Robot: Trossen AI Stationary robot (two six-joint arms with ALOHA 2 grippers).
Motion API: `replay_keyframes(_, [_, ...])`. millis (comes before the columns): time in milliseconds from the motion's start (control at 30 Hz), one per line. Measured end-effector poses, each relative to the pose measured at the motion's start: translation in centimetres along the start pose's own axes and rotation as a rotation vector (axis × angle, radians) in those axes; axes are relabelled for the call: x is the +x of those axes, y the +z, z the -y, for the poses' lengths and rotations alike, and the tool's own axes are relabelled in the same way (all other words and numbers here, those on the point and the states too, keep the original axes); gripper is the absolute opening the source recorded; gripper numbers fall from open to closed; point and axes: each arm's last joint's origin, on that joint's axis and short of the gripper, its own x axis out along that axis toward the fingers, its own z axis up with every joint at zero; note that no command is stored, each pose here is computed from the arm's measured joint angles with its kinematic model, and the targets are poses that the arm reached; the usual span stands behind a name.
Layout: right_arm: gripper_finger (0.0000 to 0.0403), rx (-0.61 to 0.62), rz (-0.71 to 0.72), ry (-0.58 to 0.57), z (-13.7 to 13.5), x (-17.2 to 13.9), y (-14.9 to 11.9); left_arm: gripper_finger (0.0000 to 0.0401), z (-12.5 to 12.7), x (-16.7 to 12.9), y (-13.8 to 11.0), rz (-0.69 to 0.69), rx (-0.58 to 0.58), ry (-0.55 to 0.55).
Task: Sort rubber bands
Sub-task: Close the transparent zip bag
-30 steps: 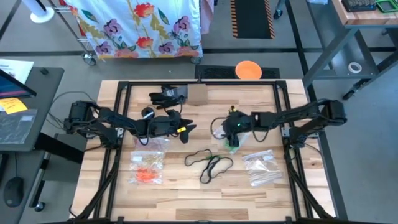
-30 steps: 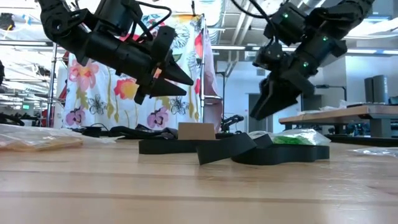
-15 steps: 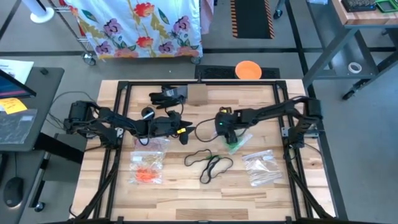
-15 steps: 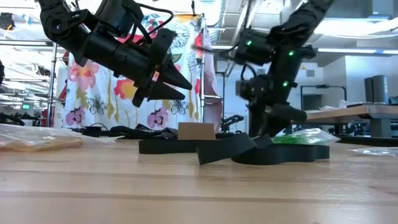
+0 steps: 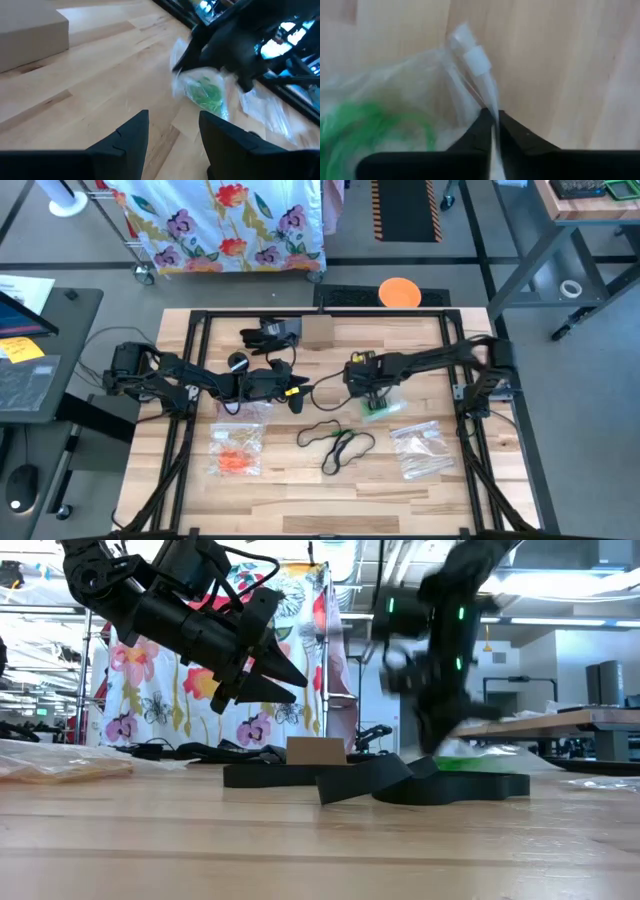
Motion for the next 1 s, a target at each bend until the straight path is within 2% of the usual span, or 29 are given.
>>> replay_keyframes(133, [0.0003, 0.075, 0.104, -0.140, 0.2, -5.1, 0.1, 0.0168, 0.3, 0.0, 0.4, 0.036, -0.021, -0.033])
replay_keyframes(233, [0.0001, 0.169, 0.146, -0.181, -0.8, -7.4, -1.6, 0.0168, 0.7, 0.0, 0.6, 0.035, -0.014, -0.110])
replay_keyframes(300, [0.0001, 0.236, 0.218, -0.252, -2.0, -8.8, -3.1, 0.0169, 1.0, -0.1, 0.8, 0.023, -0.017, -0.183])
replay_keyframes(400, [0.0001, 0.319, 0.402, -0.318, -4.7, -9.1, -5.3, 0.0169, 1.8, -0.3, 1.1, 0.020, -0.017, -0.325])
replay_keyframes(467, [0.0001, 0.351, 0.549, -0.333, -6.5, -8.7, -6.2, 0.0168, 2.5, -0.4, 1.1, 0.057, -0.007, -0.381])
replay_keyframes(600, [0.0001, 0.422, 0.829, -0.367, -8.4, -9.3, -6.4, 0.0169, 4.0, -0.2, 1.3, 0.183, 0.035, -0.335])
replay_keyframes(700, [0.0000, 0.363, 0.860, -0.403, -8.6, -9.6, -6.1, 0.0168, 5.2, 0.1, 1.6, 0.233, 0.179, -0.309])
replay_keyframes(867, [0.0000, 0.448, 0.906, -0.406, -7.7, -10.1, -5.6, 0.0168, 8.5, 0.2, 2.6, 0.275, 0.355, -0.351])
replay_keyframes(1000, [0.0000, 0.485, 0.897, -0.383, -7.8, -9.6, -5.4, 0.0168, 10.5, 0.6, 3.7, 0.263, 0.416, -0.251])
